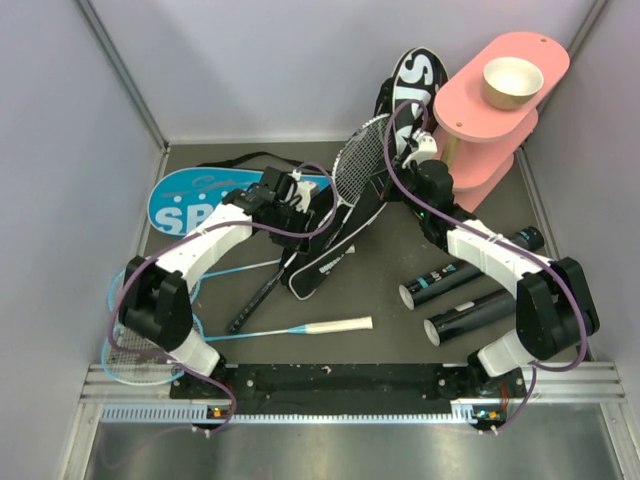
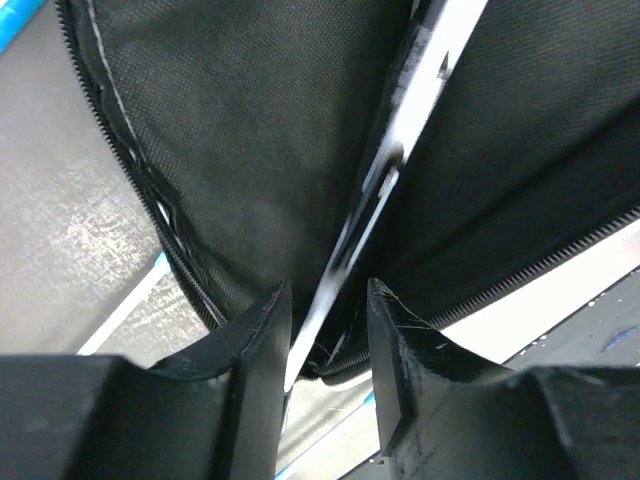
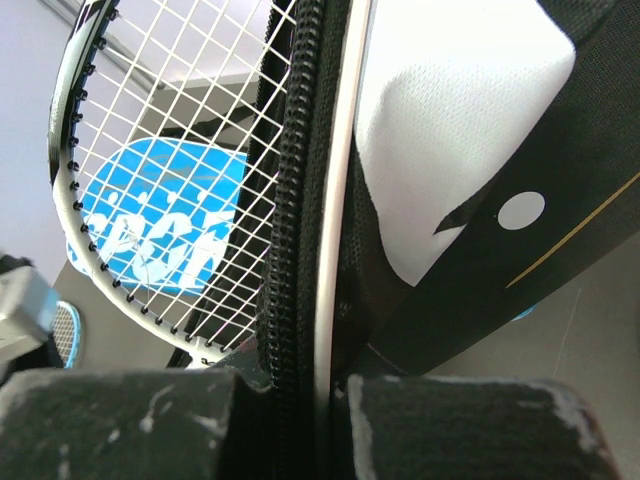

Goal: Pack up the badminton gear
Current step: Place the racket in the racket bag.

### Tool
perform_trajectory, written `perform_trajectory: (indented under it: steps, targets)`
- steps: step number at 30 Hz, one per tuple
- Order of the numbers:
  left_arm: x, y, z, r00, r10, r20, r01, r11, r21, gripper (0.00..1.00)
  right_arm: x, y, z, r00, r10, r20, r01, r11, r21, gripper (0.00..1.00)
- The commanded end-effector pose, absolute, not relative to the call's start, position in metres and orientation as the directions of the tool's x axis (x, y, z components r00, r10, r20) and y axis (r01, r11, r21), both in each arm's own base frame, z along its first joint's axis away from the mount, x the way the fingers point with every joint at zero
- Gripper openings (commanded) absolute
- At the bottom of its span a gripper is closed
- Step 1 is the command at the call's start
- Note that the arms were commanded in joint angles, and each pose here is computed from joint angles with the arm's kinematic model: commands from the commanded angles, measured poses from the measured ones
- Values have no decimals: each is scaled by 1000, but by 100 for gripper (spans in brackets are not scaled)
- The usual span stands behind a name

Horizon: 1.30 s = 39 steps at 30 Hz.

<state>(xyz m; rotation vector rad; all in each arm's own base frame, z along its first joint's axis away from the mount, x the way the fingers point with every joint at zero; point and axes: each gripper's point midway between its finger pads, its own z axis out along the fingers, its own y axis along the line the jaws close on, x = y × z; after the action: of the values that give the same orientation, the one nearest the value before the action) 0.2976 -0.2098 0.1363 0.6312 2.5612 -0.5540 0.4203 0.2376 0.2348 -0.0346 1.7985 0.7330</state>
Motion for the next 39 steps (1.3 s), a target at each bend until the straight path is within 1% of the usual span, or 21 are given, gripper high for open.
perform_trajectory:
  steps: [1, 2, 3, 5, 6, 9, 10, 13, 16, 17, 19, 20, 22, 24, 28, 29, 32, 35, 36, 39]
  targets:
    - [302, -218, 132, -776, 371, -509, 555, 786, -272, 38, 418, 244, 325, -172, 422, -890, -514, 732, 446, 0]
    - [304, -216, 129, -778, 375, -505, 551, 793, -260, 35, 417, 244, 327, -168, 425, -890, -518, 730, 446, 0]
    - [306, -215, 127, -775, 383, -503, 553, 796, -245, 27, 418, 244, 327, -168, 428, -888, -515, 730, 449, 0]
    - [312, -213, 129, -771, 388, -505, 548, 809, -215, 17, 419, 245, 325, -172, 431, -886, -513, 728, 454, 0]
    - [314, -212, 130, -768, 388, -510, 546, 812, -205, 10, 419, 244, 327, -168, 437, -884, -512, 727, 457, 0]
    - [322, -206, 138, -756, 389, -526, 536, 830, -155, 5, 421, 243, 326, -170, 449, -877, -497, 730, 470, 0]
    - [320, -203, 139, -759, 398, -516, 532, 836, -137, 0, 422, 241, 327, -165, 454, -876, -488, 734, 472, 0]
    - [321, -199, 150, -710, 458, -535, 555, 831, -25, 0, 426, 235, 326, -157, 461, -873, -455, 751, 479, 0]
    - [319, -198, 167, -695, 474, -541, 558, 830, 11, 0, 429, 231, 330, -138, 453, -881, -440, 768, 465, 0]
    - [310, -195, 166, -716, 485, -501, 557, 830, 7, 0, 430, 231, 335, -124, 451, -884, -445, 771, 456, 0]
    - [315, -189, 176, -712, 500, -493, 542, 838, 67, 0, 434, 231, 337, -98, 427, -899, -449, 787, 423, 0]
    - [311, -185, 177, -714, 523, -465, 549, 831, 90, 0, 437, 231, 341, -80, 410, -909, -453, 797, 399, 0]
    - [313, -183, 183, -708, 549, -445, 551, 823, 138, 0, 442, 234, 340, -79, 385, -920, -459, 805, 376, 0]
    - [309, -178, 183, -714, 567, -410, 560, 815, 153, 0, 443, 236, 350, -55, 374, -926, -475, 806, 354, 0]
    - [307, -174, 182, -711, 591, -382, 562, 803, 197, 0, 446, 239, 354, -52, 361, -931, -485, 806, 340, 0]
    - [309, -167, 182, -714, 592, -374, 544, 805, 237, 0, 447, 239, 353, -53, 357, -932, -484, 808, 337, 0]
    - [307, -162, 182, -722, 588, -365, 528, 809, 259, 0, 452, 237, 347, -55, 340, -939, -474, 819, 324, 0]
    - [308, -166, 186, -711, 584, -391, 532, 811, 244, 0, 451, 238, 344, -78, 359, -930, -489, 799, 349, 0]
    - [308, -168, 184, -708, 590, -389, 539, 806, 244, 0, 448, 243, 347, -79, 361, -929, -520, 781, 347, 0]
    - [311, -168, 177, -714, 608, -347, 542, 794, 276, 0, 438, 257, 341, -120, 364, -924, -579, 730, 363, 0]
